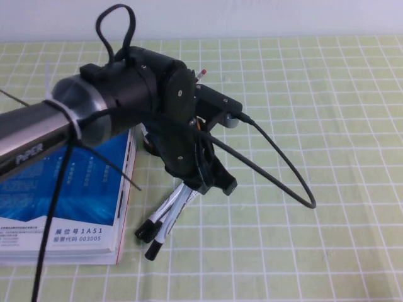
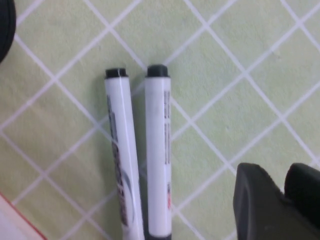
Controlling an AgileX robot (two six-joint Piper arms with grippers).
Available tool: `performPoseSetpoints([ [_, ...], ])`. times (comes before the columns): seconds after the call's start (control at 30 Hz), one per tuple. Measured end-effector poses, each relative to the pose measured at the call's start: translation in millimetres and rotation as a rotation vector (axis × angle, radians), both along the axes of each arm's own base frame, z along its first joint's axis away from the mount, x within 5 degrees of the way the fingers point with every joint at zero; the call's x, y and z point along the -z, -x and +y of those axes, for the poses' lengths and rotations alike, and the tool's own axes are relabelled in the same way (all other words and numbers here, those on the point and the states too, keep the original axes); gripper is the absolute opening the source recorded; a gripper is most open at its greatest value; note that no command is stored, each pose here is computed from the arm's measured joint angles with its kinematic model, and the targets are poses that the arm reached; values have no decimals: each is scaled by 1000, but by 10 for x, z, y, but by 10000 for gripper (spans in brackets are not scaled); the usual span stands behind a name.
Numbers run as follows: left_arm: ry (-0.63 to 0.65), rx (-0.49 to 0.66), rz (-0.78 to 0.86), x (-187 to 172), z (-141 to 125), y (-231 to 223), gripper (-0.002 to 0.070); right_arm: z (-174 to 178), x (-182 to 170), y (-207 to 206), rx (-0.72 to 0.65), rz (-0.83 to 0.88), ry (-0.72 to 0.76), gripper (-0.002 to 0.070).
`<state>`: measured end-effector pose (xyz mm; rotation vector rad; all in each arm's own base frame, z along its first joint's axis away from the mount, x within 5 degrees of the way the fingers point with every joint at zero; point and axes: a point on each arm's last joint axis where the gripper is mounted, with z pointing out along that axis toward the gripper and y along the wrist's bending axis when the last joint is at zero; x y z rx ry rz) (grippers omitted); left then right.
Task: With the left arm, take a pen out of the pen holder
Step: Place the pen on the table
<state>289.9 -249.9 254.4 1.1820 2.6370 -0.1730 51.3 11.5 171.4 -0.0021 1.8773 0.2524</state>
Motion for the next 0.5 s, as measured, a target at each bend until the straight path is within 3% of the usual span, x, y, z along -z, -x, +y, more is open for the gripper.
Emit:
performPoseSetpoints([
  [0.5, -79, 41, 39, 316, -264, -348, 85, 0, 0, 0, 0, 0, 0, -15],
])
